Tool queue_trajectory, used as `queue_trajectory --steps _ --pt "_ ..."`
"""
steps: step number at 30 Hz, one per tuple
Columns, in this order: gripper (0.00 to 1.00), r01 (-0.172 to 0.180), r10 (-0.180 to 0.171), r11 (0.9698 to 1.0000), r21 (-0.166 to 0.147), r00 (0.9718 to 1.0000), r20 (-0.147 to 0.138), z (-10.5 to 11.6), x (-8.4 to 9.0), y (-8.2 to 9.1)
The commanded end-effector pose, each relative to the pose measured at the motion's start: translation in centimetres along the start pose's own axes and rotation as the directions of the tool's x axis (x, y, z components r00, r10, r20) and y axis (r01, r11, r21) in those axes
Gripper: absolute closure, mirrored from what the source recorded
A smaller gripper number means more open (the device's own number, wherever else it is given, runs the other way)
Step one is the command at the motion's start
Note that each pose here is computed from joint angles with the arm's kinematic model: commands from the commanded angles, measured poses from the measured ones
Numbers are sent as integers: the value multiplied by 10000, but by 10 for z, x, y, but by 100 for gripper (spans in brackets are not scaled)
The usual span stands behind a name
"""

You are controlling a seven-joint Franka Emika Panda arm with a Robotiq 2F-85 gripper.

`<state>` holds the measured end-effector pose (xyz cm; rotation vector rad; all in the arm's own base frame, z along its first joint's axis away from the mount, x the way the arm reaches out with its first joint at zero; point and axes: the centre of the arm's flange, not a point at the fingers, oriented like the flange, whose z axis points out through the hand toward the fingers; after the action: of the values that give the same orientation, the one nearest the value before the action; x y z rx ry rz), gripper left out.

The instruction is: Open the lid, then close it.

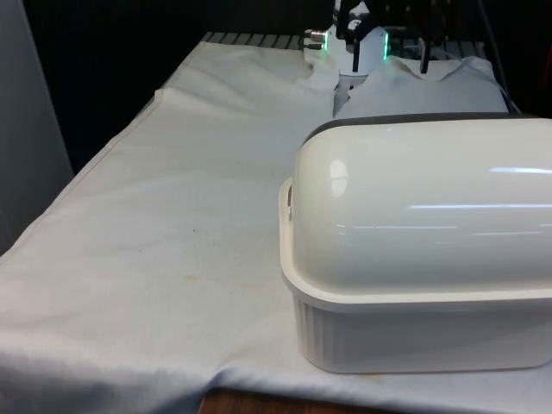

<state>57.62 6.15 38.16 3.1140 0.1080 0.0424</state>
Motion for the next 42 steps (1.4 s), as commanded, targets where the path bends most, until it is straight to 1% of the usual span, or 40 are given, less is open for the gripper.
queue_trajectory --steps 1,2,3,4,6,12,13,17,20,21,22,23,26,29,30,31,36,38,39,40,41,42 --pt "0 -12 11 10000 -98 9999 -136 2 0 -1" --pt "0 -10 9 10000 -99 9998 -176 4 1 -2" --pt "0 12 -12 10000 -4 10000 -51 5 0 -1" --pt "0 -8 7 9999 -101 9998 -197 7 1 -2" --pt "0 20 -24 10000 -93 9995 -327 13 1 -2" --pt "0 60 -66 9999 -94 9981 -617 23 2 -2" --pt "0 60 -66 9999 -94 9981 -617 23 2 -2" --pt "0 95 -103 9999 -101 9961 -878 32 2 -3" --pt "0 126 -137 9999 -110 9948 -1008 37 2 -3" --pt "0 146 -159 9998 -117 9936 -1118 39 3 -3" --pt "0 124 -129 9999 -61 9951 -976 40 2 -2" --pt "0 138 -151 9998 -120 9932 -1158 41 3 -3" --pt "0 171 -187 9998 -131 9914 -1297 46 3 -3" --pt "0 211 -231 9997 -148 9888 -1476 51 3 -3" --pt "0 185 -196 9998 -90 9907 -1345 51 3 -3" --pt "0 222 -244 9996 -154 9869 -1595 53 4 -3" --pt "0 252 -277 9996 -158 9819 -1871 59 5 -4" --pt "0 288 -315 9995 -159 9785 -2039 63 5 -5" --pt "0 293 -319 9995 -153 9776 -2078 65 5 -6" --pt "0 264 -282 9996 -121 9806 -1939 63 5 -4" --pt "0 295 -321 9994 -151 9761 -2147 66 6 -6" --pt "0 308 -334 9994 -152 9752 -2187 67 6 -7"
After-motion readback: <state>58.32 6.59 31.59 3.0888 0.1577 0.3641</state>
